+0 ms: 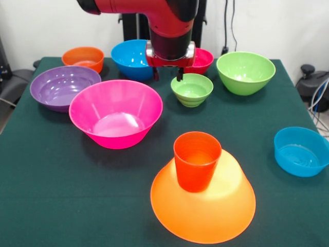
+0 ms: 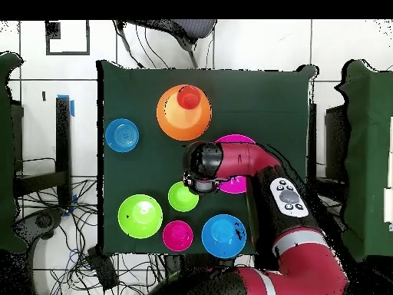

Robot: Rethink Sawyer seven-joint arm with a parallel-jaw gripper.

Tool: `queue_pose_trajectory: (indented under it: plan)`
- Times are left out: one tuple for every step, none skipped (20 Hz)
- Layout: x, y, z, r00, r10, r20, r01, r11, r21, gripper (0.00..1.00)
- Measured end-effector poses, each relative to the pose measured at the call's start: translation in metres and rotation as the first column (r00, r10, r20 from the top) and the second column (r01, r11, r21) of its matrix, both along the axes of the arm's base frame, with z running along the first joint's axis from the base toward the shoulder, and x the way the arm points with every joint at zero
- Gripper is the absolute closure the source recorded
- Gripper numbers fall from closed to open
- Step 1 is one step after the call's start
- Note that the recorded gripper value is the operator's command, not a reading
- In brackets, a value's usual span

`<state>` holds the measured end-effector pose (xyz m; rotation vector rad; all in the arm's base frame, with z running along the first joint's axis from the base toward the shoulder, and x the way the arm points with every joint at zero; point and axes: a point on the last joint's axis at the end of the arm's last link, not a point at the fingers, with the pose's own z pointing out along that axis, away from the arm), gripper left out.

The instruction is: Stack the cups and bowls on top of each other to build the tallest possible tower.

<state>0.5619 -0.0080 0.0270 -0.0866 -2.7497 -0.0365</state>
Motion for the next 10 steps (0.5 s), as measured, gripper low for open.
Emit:
queue_pose_trajectory:
  plan:
    - [-0.002,0.0,-0.003,1.0,0.0,-0.006,0.0,1.0,0.002,0.0]
    - [-0.003,0.001,-0.005,0.9999,-0.001,-0.01,0.001,1.0,0.003,0.0]
    - [-0.006,0.002,-0.009,0.9998,-0.001,-0.02,0.001,1.0,0.007,0.0]
    - [-0.007,0.003,-0.011,0.9997,0.0,-0.023,0.001,1.0,0.009,0.0]
    - [-0.008,0.004,-0.014,0.9996,0.0,-0.03,0.0,0.9999,0.012,0.0]
    - [-0.01,0.005,-0.019,0.9993,0.001,-0.036,0.0,0.9999,0.016,0.0]
    - [-0.011,0.007,-0.023,0.9991,0.002,-0.042,-0.001,0.9998,0.019,0.0]
    - [-0.012,0.01,-0.028,0.9988,0.004,-0.048,-0.003,0.9997,0.023,0.0]
    - [-0.013,0.012,-0.033,0.9985,0.007,-0.055,-0.005,0.9996,0.026,0.0]
    - [-0.014,0.015,-0.038,0.9981,0.009,-0.061,-0.007,0.9995,0.03,0.0]
